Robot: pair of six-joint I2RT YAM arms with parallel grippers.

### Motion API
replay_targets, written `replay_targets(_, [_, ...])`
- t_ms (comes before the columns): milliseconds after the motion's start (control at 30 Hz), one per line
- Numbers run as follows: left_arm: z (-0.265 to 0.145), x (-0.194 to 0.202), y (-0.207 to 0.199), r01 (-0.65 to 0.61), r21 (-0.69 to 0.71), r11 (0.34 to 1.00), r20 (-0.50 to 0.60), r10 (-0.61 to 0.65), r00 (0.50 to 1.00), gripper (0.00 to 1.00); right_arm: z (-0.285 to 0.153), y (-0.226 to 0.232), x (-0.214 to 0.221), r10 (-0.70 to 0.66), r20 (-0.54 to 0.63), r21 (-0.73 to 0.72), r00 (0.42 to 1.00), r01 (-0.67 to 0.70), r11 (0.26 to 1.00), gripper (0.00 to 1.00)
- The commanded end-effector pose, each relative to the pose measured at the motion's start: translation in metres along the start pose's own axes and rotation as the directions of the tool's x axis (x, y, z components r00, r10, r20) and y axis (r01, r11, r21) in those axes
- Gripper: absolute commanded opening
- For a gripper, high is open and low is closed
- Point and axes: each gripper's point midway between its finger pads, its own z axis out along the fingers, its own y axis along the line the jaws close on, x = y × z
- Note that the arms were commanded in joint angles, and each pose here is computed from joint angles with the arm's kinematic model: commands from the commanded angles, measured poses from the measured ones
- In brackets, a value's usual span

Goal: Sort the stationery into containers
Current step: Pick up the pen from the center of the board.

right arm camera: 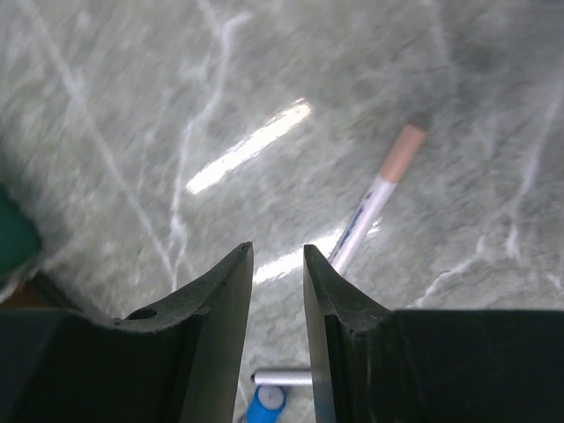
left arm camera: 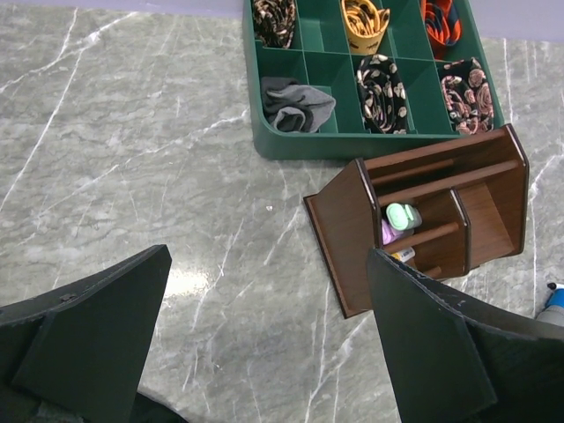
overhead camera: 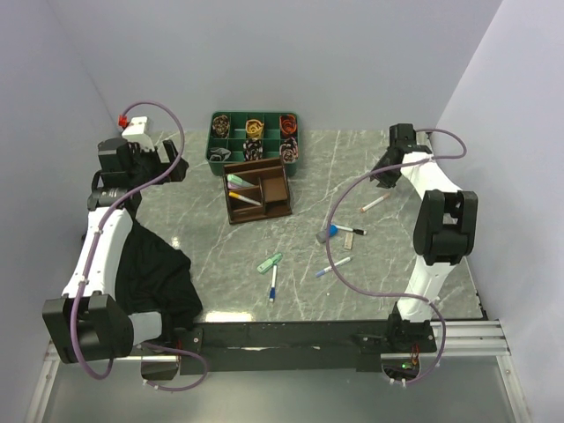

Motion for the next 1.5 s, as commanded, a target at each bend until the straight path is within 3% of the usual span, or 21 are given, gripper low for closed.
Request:
replay_targets(0, [0.000,-0.015,-0.002,-0.023,0.004,1.000,0.025,0.022,0.999,0.99,0.008,-0.028,-0.010,0.095,0.051,0.161,0.994,-0.102,0.982,0.37])
replay_targets(467, [0.028,-0.012,0.006,-0.013,0.001,1.000,-0.012,0.013,1.000,0.99,0.035,-0.044,-0.015,0.129,0.047,0.233,0.991,-0.136,0.963,0.35])
replay_targets(1167, [0.061,-0.016,0.001,-0.052,-0.001,0.999,-0.040,0.052,0.998,0.99,0.059,-0.062,0.027,0.118,-0.061,0.302,0.991,-0.094,0.949,0.32])
replay_targets(1367, [0.066,-0.016,-0.003,-0.052,0.009,0.999,-0.043,0.052,0.998,0.99,0.064,-0.065,0.034,0.099,-0.081,0.313,0.992,-0.069,0.947,0.22])
replay_targets(1433, [0.066,-0.016,-0.003,-0.051,0.008,0.999,-0.045,0.051,0.998,1.00,0.065,-0.063,0.032,0.077,-0.084,0.307,0.993,-0.048,0.950,0.13])
replay_targets(1467, [0.066,-0.017,-0.005,-0.055,0.012,0.998,-0.043,0.055,0.998,0.99,0.066,-0.061,0.030,0.046,-0.089,0.298,0.995,-0.017,0.955,0.00])
